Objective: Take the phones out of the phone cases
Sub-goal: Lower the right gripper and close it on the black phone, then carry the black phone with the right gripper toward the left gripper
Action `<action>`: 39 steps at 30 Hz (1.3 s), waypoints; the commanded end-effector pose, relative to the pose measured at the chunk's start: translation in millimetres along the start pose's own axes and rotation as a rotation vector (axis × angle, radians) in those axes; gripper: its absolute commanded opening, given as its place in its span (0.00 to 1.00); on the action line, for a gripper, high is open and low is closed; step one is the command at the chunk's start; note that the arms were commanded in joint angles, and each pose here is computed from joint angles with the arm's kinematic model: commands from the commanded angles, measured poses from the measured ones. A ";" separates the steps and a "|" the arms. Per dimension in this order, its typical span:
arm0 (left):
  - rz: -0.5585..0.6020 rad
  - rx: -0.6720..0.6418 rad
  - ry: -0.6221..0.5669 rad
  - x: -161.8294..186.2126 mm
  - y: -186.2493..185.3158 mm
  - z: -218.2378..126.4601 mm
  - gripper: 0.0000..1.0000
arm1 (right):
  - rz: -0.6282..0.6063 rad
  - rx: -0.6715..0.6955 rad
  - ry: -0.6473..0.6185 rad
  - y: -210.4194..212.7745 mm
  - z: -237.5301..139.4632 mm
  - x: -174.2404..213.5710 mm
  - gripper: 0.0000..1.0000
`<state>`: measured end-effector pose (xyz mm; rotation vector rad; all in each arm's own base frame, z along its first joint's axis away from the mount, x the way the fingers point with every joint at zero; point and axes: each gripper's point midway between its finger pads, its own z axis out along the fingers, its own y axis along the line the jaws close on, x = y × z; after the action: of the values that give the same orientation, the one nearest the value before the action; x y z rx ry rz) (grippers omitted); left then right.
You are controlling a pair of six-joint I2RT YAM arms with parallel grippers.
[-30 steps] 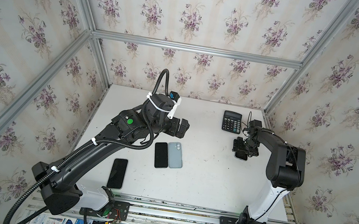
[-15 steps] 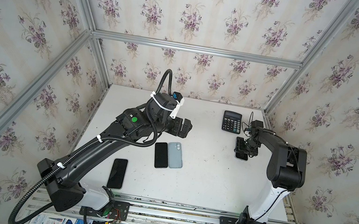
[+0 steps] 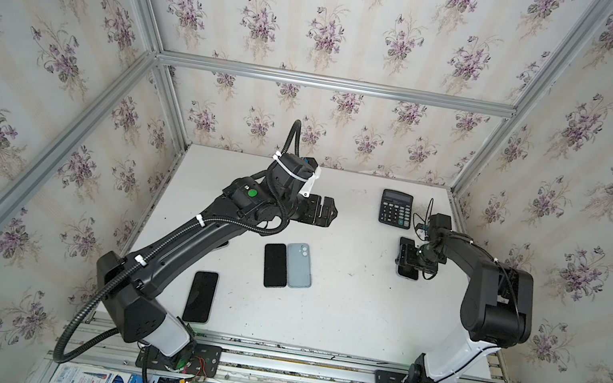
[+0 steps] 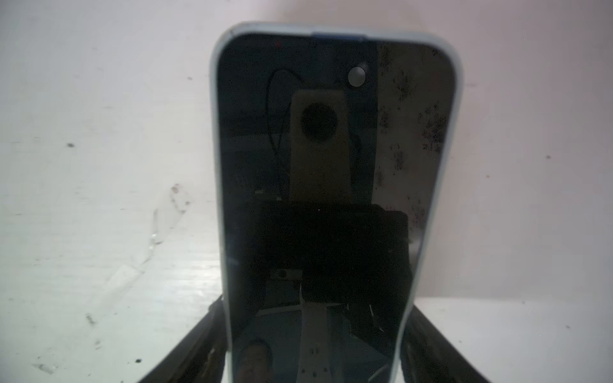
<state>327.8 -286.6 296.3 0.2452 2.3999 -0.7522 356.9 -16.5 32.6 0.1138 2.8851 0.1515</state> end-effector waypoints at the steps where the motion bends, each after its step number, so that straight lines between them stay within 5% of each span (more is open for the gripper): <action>1: -0.069 0.085 0.001 -10.0 -12.8 12.8 1.00 | -0.007 -0.066 -0.128 23.7 -12.2 -15.4 0.58; 10: -0.157 0.191 0.127 -5.6 -22.5 65.6 1.00 | -0.185 -0.198 -0.364 119.5 -53.4 -10.3 0.55; 20: -0.228 0.216 0.276 25.8 -13.3 109.4 0.92 | -0.378 -0.356 -0.408 207.0 -85.5 17.0 0.52; 39: -0.257 0.204 0.328 44.4 6.5 125.0 0.56 | -0.442 -0.444 -0.430 240.6 -105.3 43.0 0.45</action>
<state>354.8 -349.8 183.0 0.1276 2.7174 -1.1321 297.2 211.0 138.5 -0.5127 2.3735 0.5705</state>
